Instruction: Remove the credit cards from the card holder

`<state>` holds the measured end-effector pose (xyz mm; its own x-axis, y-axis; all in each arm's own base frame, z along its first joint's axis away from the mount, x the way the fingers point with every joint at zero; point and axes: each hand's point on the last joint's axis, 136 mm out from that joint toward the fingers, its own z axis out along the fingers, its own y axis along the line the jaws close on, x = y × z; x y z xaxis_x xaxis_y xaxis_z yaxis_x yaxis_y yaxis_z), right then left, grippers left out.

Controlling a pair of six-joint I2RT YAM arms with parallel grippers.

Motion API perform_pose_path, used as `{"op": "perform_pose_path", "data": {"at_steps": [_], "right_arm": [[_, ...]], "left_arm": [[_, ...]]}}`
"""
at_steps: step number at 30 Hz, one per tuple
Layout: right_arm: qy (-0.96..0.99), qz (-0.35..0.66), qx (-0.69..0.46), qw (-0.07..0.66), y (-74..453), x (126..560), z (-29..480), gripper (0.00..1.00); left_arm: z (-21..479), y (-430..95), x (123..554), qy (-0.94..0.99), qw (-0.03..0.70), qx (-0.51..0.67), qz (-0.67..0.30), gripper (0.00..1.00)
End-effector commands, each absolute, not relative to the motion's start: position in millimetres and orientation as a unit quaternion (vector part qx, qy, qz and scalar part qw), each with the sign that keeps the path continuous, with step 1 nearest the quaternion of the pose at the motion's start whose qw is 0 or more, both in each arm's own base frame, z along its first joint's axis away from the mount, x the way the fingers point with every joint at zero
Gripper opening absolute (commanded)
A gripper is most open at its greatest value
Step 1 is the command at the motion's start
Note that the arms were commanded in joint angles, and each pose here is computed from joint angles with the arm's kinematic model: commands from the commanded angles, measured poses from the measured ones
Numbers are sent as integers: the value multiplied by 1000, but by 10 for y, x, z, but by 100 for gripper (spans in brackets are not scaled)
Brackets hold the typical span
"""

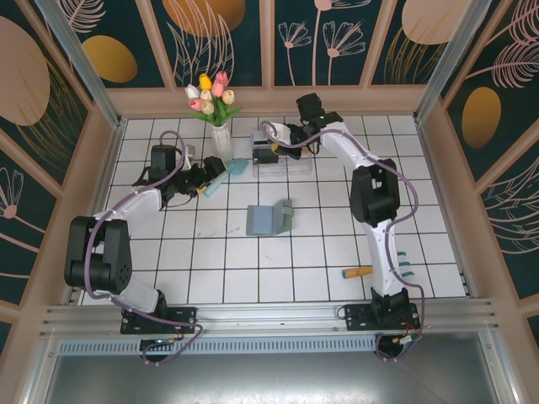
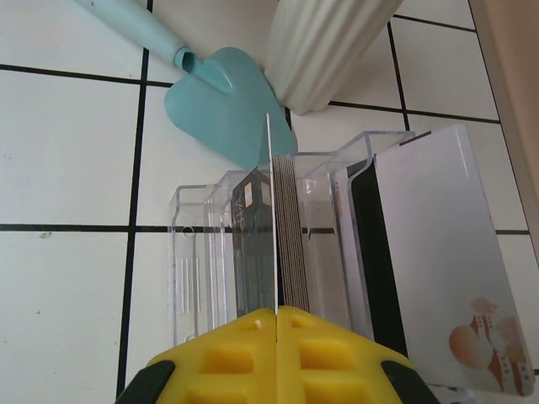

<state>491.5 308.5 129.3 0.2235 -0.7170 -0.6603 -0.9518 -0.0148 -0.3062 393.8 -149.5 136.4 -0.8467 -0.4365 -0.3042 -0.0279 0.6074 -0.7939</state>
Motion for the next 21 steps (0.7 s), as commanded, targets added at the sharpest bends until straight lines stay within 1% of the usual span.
{"op": "perform_pose_path", "data": {"at_steps": [1, 7, 21], "right_arm": [[586, 162, -712, 351, 3114, 4889, 1224, 0], [582, 144, -720, 349, 3090, 4953, 1133, 0], [581, 137, -719, 357, 3152, 5012, 1110, 1]], "left_arm": [[1386, -1515, 3958, 861, 243, -123, -430, 99], [1372, -1523, 3939, 861, 239, -123, -433, 98], [1329, -1532, 3937, 862, 233, -123, -434, 98]]}}
